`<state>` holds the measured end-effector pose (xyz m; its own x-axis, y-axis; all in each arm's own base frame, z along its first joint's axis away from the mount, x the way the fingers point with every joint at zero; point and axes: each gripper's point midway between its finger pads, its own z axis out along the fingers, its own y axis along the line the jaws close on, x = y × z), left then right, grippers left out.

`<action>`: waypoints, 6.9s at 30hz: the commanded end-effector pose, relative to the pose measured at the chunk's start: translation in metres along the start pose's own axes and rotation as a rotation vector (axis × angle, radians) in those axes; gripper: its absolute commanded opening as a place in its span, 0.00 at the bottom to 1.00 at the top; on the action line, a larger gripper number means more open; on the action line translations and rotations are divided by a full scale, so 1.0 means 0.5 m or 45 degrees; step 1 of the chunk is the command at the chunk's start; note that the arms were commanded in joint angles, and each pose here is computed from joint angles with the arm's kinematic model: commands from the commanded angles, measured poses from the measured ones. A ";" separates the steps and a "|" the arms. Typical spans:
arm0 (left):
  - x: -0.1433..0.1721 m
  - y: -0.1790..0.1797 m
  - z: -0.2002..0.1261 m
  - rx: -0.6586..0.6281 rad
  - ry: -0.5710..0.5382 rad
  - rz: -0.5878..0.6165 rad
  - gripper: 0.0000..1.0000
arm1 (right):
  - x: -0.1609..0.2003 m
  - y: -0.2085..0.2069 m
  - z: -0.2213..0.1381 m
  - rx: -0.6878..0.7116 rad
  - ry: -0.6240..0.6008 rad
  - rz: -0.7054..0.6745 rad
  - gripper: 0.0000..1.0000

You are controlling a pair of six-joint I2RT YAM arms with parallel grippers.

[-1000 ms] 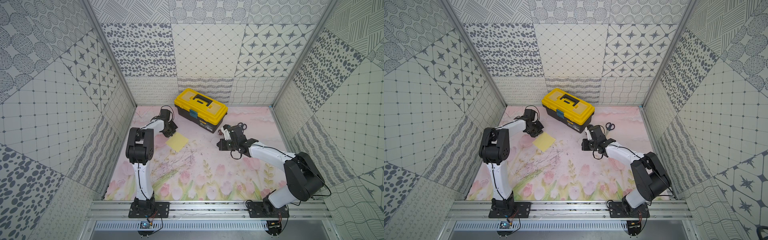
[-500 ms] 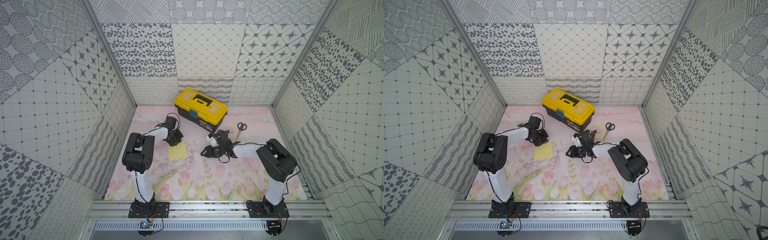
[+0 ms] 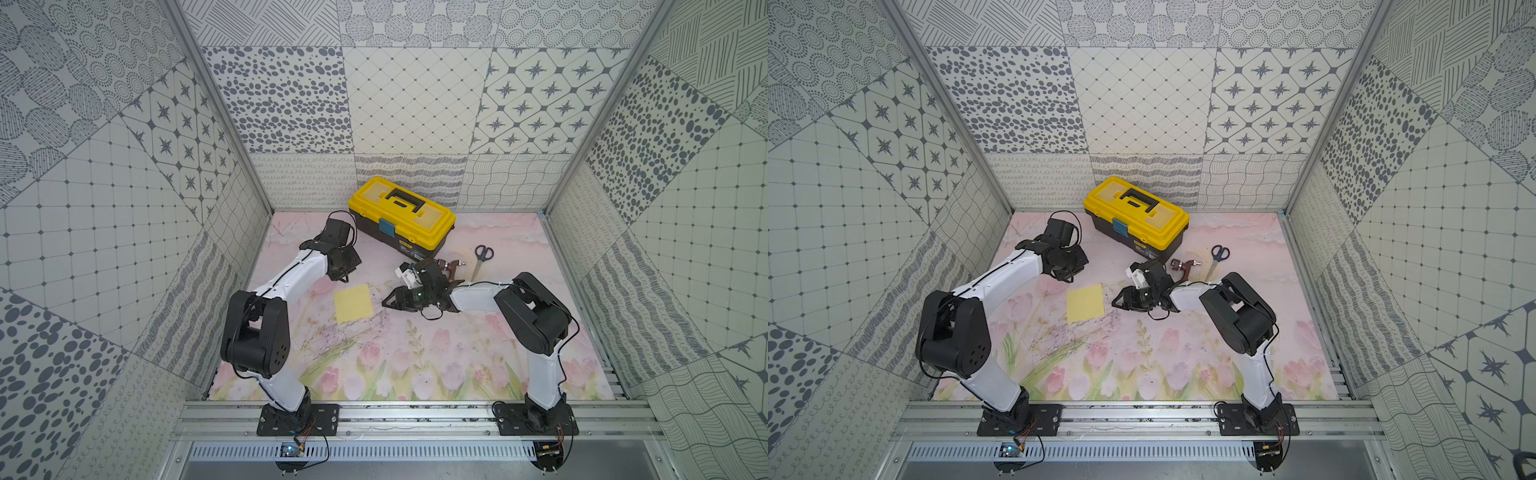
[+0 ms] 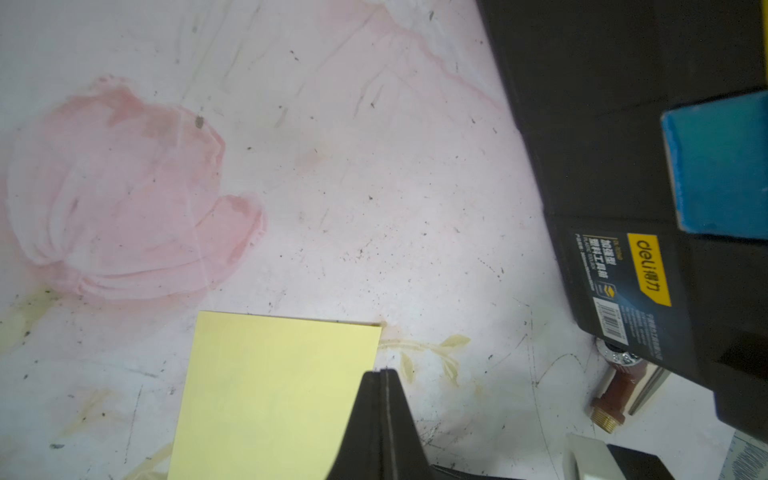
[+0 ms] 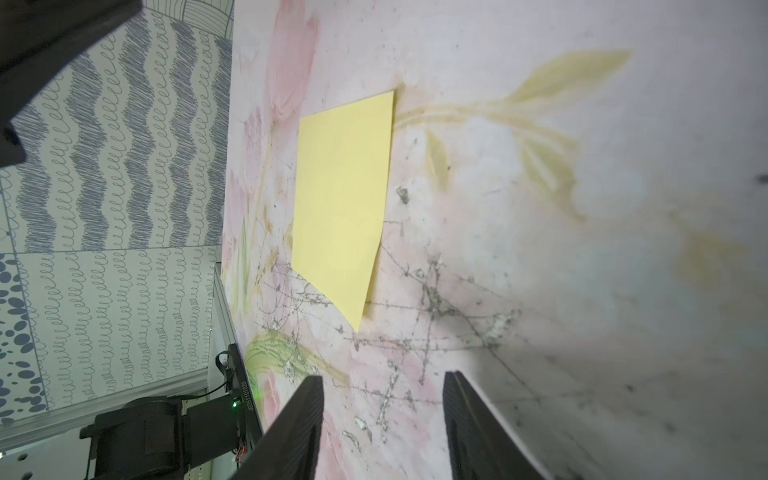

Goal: Fold the square paper along the opposite sides
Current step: Move the paper at the center of the board, then pick up the paper from the center of the board.

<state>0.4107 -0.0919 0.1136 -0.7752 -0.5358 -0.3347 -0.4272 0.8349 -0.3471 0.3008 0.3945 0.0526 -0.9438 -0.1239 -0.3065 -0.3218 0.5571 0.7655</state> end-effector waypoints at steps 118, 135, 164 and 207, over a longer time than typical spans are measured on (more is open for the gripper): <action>0.007 -0.312 -0.632 1.515 -0.545 0.898 0.98 | -0.139 0.337 -0.546 0.033 -0.748 -0.842 0.00; 0.194 -0.352 -0.819 2.136 -0.311 1.568 0.87 | -0.091 0.509 -0.662 -0.315 -0.789 -1.184 0.00; 0.160 -0.364 -0.798 1.968 -0.628 1.429 0.19 | -0.096 0.527 -0.655 -0.411 -0.758 -1.151 0.00; 0.143 -0.375 -0.816 1.929 -0.654 1.414 0.00 | -0.102 0.506 -0.665 -0.304 -0.801 -1.104 0.57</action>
<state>0.2512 -0.2343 0.4984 -0.1059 -0.1328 -0.9855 0.9807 0.1497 -0.1256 0.2375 0.2791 0.4386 -0.2677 0.0576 -0.9618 -0.9355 0.2232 0.2738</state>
